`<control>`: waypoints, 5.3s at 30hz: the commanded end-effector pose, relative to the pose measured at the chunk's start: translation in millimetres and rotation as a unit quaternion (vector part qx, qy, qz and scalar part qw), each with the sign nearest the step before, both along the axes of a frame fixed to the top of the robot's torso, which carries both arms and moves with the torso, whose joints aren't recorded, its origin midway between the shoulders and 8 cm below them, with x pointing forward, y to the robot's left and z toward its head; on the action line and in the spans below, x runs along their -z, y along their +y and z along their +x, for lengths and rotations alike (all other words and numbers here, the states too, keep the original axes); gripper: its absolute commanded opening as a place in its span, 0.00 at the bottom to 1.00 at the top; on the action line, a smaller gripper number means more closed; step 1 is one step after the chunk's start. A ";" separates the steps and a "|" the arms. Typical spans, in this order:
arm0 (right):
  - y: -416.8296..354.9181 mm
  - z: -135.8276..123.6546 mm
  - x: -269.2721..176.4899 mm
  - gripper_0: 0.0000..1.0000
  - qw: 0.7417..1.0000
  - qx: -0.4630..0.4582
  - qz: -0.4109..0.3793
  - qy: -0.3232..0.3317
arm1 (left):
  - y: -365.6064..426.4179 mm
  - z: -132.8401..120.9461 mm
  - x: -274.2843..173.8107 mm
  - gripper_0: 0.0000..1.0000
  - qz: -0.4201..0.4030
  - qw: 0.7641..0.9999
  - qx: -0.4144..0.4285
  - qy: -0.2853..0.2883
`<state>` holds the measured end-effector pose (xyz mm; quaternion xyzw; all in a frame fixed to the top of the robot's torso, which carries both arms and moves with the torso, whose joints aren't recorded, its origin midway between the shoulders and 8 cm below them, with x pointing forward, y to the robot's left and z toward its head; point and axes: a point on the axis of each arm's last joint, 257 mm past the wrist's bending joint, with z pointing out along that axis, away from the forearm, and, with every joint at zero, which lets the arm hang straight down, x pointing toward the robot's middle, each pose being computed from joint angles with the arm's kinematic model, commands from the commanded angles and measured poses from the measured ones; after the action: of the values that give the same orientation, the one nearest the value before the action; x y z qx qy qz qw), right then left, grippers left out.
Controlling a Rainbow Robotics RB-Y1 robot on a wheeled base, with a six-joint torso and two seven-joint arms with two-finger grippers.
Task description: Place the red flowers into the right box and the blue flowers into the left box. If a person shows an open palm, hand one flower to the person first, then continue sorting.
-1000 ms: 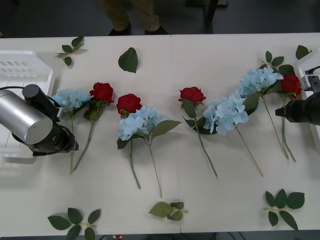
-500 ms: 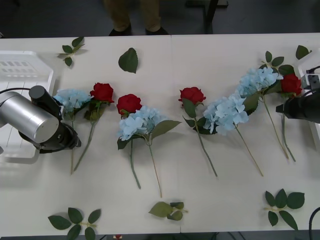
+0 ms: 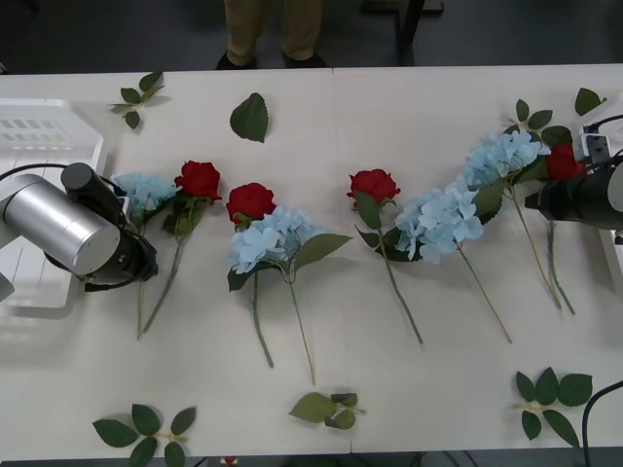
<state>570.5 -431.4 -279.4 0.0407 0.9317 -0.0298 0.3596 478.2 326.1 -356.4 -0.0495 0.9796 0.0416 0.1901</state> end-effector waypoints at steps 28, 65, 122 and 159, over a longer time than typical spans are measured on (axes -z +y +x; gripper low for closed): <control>20.8 55.8 -10.4 1.00 0.998 0.026 0.006 -0.052 | 8.0 15.9 -36.4 0.00 0.037 0.999 0.020 0.002; 53.4 32.8 -69.4 0.00 0.994 -0.014 0.111 -0.019 | 246.2 5.4 -232.4 0.00 0.026 0.995 -0.093 -0.003; 391.6 -59.8 -349.1 0.00 0.888 -0.113 0.186 -0.406 | 232.8 47.3 -177.3 1.00 0.003 0.993 -0.114 -0.041; 452.8 13.3 -352.7 0.00 0.859 -0.105 0.169 -0.472 | 239.0 45.4 -176.8 1.00 0.018 0.993 -0.114 -0.038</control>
<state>594.9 0.2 36.6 0.0138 0.6657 0.1553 0.7298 507.8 566.0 -203.5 -0.1629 0.9638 0.0801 0.1955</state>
